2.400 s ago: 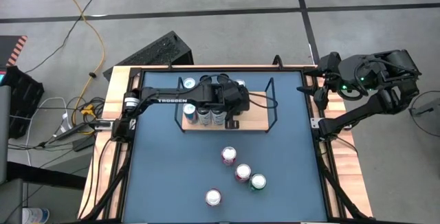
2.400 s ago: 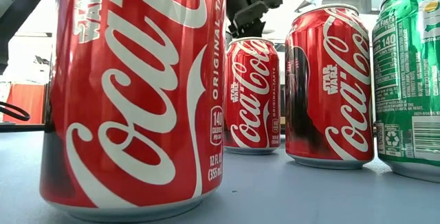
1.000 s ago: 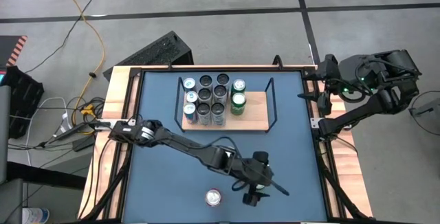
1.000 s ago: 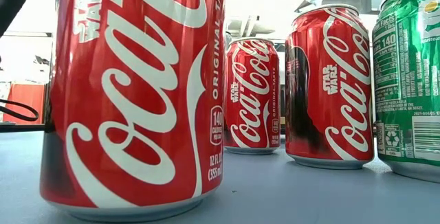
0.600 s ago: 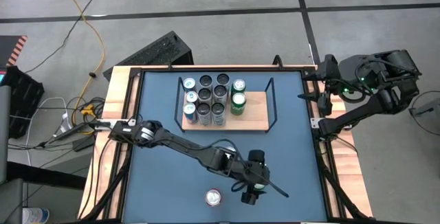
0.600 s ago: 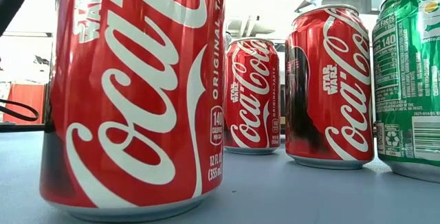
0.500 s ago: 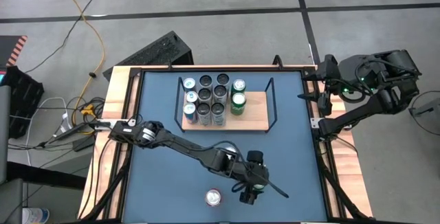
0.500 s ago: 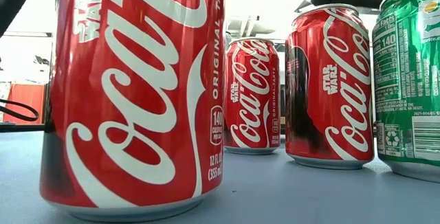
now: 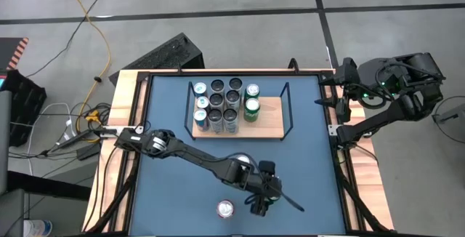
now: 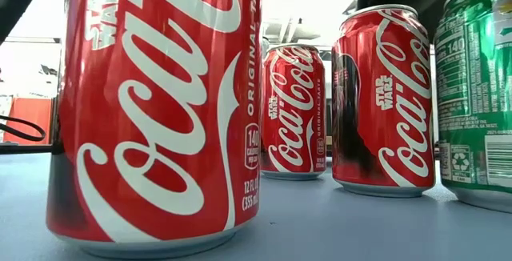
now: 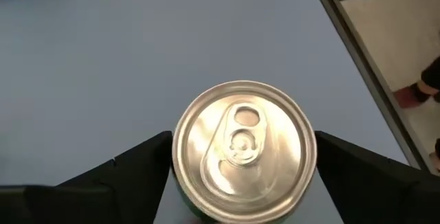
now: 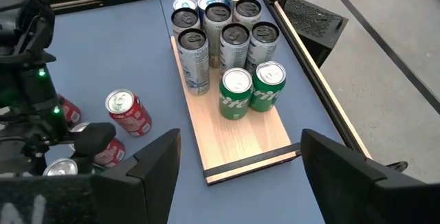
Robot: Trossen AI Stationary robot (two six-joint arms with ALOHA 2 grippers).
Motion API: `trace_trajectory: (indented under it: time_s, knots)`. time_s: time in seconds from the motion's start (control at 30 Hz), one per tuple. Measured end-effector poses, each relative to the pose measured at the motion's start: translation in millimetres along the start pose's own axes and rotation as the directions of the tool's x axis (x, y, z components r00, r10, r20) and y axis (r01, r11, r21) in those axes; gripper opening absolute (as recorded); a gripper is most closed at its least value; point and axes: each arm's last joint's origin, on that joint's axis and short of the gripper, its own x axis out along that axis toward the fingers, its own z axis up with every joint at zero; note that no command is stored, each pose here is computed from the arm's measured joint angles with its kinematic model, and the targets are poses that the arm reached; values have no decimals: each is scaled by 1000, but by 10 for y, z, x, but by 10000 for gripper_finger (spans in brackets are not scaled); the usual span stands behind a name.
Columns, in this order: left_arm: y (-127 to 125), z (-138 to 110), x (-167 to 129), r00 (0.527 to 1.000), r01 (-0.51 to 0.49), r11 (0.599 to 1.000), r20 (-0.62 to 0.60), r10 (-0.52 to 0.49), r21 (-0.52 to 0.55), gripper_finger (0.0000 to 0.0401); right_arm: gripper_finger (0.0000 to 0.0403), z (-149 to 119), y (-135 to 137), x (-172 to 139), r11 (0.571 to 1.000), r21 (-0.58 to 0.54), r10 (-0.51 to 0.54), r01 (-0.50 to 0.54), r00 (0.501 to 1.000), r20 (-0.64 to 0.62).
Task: Place canned beverage on shelf
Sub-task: Put the green soda can on the shelf aligned with the other green soda cans
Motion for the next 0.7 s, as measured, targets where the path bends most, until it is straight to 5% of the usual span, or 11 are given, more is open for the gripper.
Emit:
trace_trajectory:
  time_s: [0.2, 0.7]
  knots:
    - [-2, 0, -1, 1000, 29, 1000, -2, -29, -12, 275, 282, 0, 0, 0, 1000, 3, 0, 0, 1000, 0]
    - [-12, 368, -334, 990, 110, 994, 88, -111, 12, 275, 282, 0, 0, 0, 1000, -24, -1, 1, 1000, 0]
